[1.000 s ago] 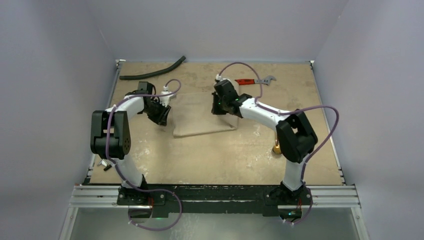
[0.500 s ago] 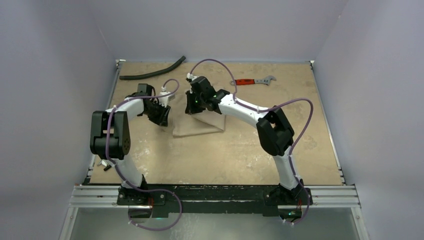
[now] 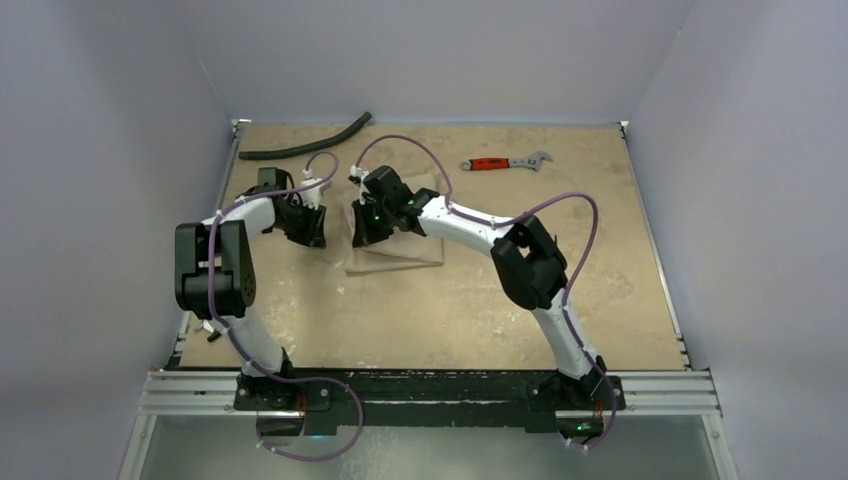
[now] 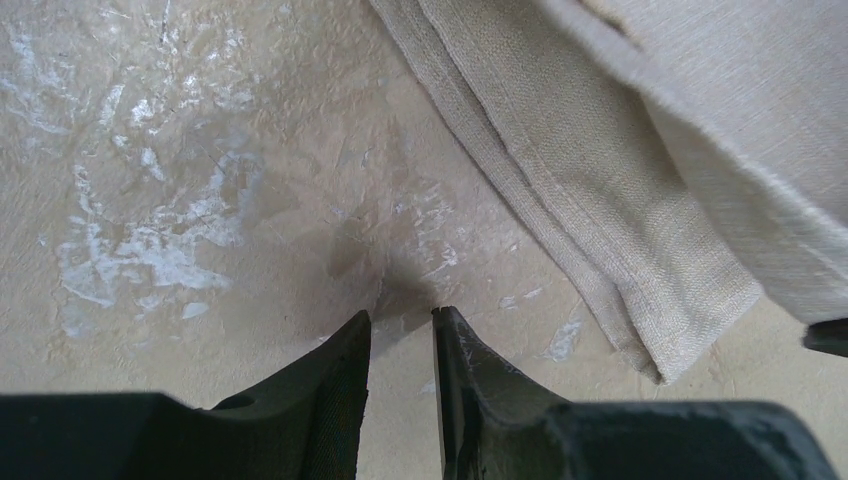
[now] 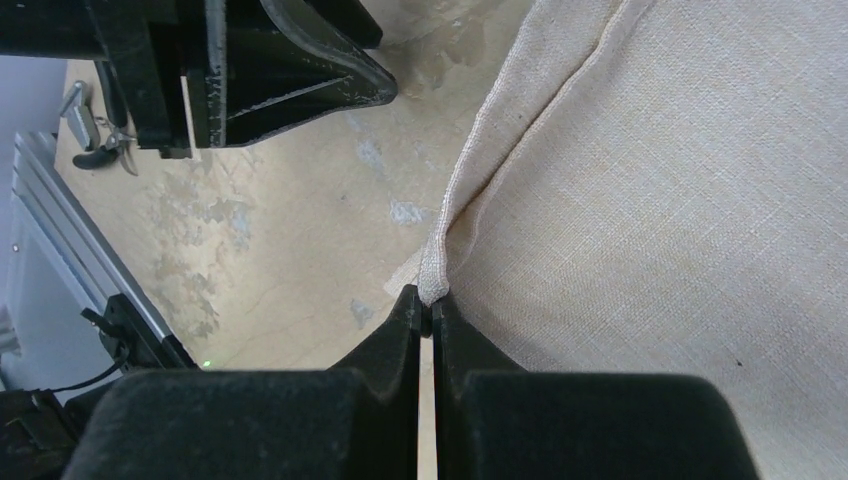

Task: Fold the napkin into a case and place the utensils inside
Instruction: Fold the square-folded napkin at the center of the board, then smooth out the square-folded napkin at the center of the board.

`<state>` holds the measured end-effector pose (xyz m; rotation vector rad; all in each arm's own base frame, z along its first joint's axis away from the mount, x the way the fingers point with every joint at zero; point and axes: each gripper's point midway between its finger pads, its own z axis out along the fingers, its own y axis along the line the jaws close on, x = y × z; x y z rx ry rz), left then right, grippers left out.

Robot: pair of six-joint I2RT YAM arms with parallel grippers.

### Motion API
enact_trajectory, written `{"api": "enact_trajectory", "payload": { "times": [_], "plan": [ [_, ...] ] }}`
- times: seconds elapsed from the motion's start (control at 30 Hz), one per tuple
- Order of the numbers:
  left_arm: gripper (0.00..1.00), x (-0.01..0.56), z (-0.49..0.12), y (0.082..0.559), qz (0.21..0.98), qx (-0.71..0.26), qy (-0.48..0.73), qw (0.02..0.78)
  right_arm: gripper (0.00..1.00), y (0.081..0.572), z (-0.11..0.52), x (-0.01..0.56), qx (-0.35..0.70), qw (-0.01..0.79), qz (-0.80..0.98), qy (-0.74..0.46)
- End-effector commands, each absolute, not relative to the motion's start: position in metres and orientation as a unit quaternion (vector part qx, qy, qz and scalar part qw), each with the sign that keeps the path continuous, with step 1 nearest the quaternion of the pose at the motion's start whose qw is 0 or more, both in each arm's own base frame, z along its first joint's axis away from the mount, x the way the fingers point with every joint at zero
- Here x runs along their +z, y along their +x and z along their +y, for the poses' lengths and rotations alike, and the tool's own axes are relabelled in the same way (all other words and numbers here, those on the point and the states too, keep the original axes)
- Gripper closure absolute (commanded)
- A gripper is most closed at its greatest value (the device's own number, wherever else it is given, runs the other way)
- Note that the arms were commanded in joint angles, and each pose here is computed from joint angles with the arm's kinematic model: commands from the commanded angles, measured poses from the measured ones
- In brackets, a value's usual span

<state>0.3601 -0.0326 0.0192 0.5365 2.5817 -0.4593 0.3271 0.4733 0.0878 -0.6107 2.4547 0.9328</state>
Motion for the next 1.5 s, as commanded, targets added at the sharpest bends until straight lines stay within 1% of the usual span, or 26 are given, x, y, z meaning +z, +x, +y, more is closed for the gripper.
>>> {"api": "enact_trajectory", "payload": {
  "times": [0.0, 0.17, 0.2, 0.23, 0.27, 0.3, 0.43, 0.47, 0.53, 0.6, 0.73, 0.8, 0.83, 0.9, 0.97, 1.03, 1.2, 1.23, 1.27, 1.3, 1.4, 1.47],
  "plan": [
    [0.71, 0.009, -0.03, 0.354, 0.943, -0.174, 0.183, 0.217, 1.0, 0.322, 0.494, 0.112, 0.371, 0.231, 0.864, -0.25],
    [0.71, 0.008, -0.029, 0.354, 0.943, -0.171, 0.185, 0.217, 1.0, 0.313, 0.502, 0.103, 0.369, 0.221, 0.864, -0.261],
    [0.71, 0.009, -0.029, 0.354, 0.943, -0.169, 0.185, 0.218, 0.95, 0.311, 0.502, 0.1, 0.368, 0.218, 0.865, -0.263],
    [0.71, 0.009, -0.027, 0.355, 0.943, -0.168, 0.185, 0.219, 0.83, 0.309, 0.502, 0.097, 0.366, 0.214, 0.867, -0.263],
    [0.71, 0.01, -0.027, 0.356, 0.943, -0.166, 0.186, 0.22, 0.67, 0.308, 0.502, 0.094, 0.365, 0.212, 0.868, -0.263],
    [0.71, 0.012, -0.026, 0.357, 0.943, -0.165, 0.186, 0.221, 0.55, 0.308, 0.501, 0.093, 0.365, 0.211, 0.868, -0.263],
    [0.65, 0.023, -0.024, 0.363, 0.942, -0.16, 0.191, 0.227, 0.37, 0.303, 0.505, 0.105, 0.388, 0.206, 0.86, -0.259],
    [0.64, 0.026, -0.023, 0.365, 0.941, -0.159, 0.191, 0.229, 0.34, 0.301, 0.508, 0.109, 0.399, 0.203, 0.856, -0.259],
    [0.63, 0.035, -0.021, 0.37, 0.94, -0.156, 0.193, 0.236, 0.34, 0.295, 0.512, 0.119, 0.417, 0.192, 0.848, -0.265],
    [0.62, 0.043, -0.018, 0.376, 0.939, -0.153, 0.19, 0.243, 0.35, 0.3, 0.508, 0.131, 0.423, 0.199, 0.844, -0.262],
    [0.63, 0.065, -0.017, 0.385, 0.934, -0.159, 0.186, 0.259, 0.49, 0.332, 0.473, 0.159, 0.42, 0.24, 0.844, -0.23],
    [0.63, 0.077, -0.024, 0.385, 0.929, -0.177, 0.19, 0.264, 0.59, 0.363, 0.44, 0.166, 0.411, 0.265, 0.85, -0.196],
    [0.63, 0.082, -0.029, 0.384, 0.926, -0.184, 0.194, 0.266, 0.64, 0.37, 0.431, 0.167, 0.41, 0.27, 0.85, -0.188],
    [0.63, 0.087, -0.045, 0.379, 0.921, -0.19, 0.219, 0.262, 0.75, 0.393, 0.408, 0.161, 0.399, 0.282, 0.857, -0.162],
    [0.63, 0.087, -0.064, 0.37, 0.914, -0.199, 0.245, 0.254, 0.82, 0.401, 0.398, 0.147, 0.399, 0.273, 0.862, -0.153],
    [0.62, 0.085, -0.087, 0.36, 0.907, -0.21, 0.272, 0.244, 0.87, 0.402, 0.393, 0.128, 0.401, 0.252, 0.868, -0.149],
    [0.62, 0.075, -0.124, 0.344, 0.897, -0.224, 0.308, 0.224, 0.87, 0.385, 0.385, 0.082, 0.407, 0.211, 0.878, -0.136],
    [0.62, 0.071, -0.126, 0.343, 0.898, -0.218, 0.311, 0.22, 0.85, 0.382, 0.382, 0.073, 0.403, 0.204, 0.882, -0.131],
    [0.62, 0.066, -0.124, 0.344, 0.901, -0.21, 0.311, 0.217, 0.82, 0.377, 0.376, 0.061, 0.396, 0.193, 0.889, -0.125],
    [0.64, 0.06, -0.12, 0.344, 0.905, -0.198, 0.312, 0.213, 0.78, 0.377, 0.374, 0.057, 0.395, 0.195, 0.889, -0.122],
    [0.72, 0.044, -0.101, 0.342, 0.917, -0.157, 0.308, 0.199, 0.71, 0.379, 0.362, 0.046, 0.385, 0.199, 0.895, -0.108],
    [0.79, 0.037, -0.092, 0.337, 0.923, -0.145, 0.3, 0.194, 0.69, 0.382, 0.356, 0.048, 0.374, 0.216, 0.896, -0.109]
  ]
}}
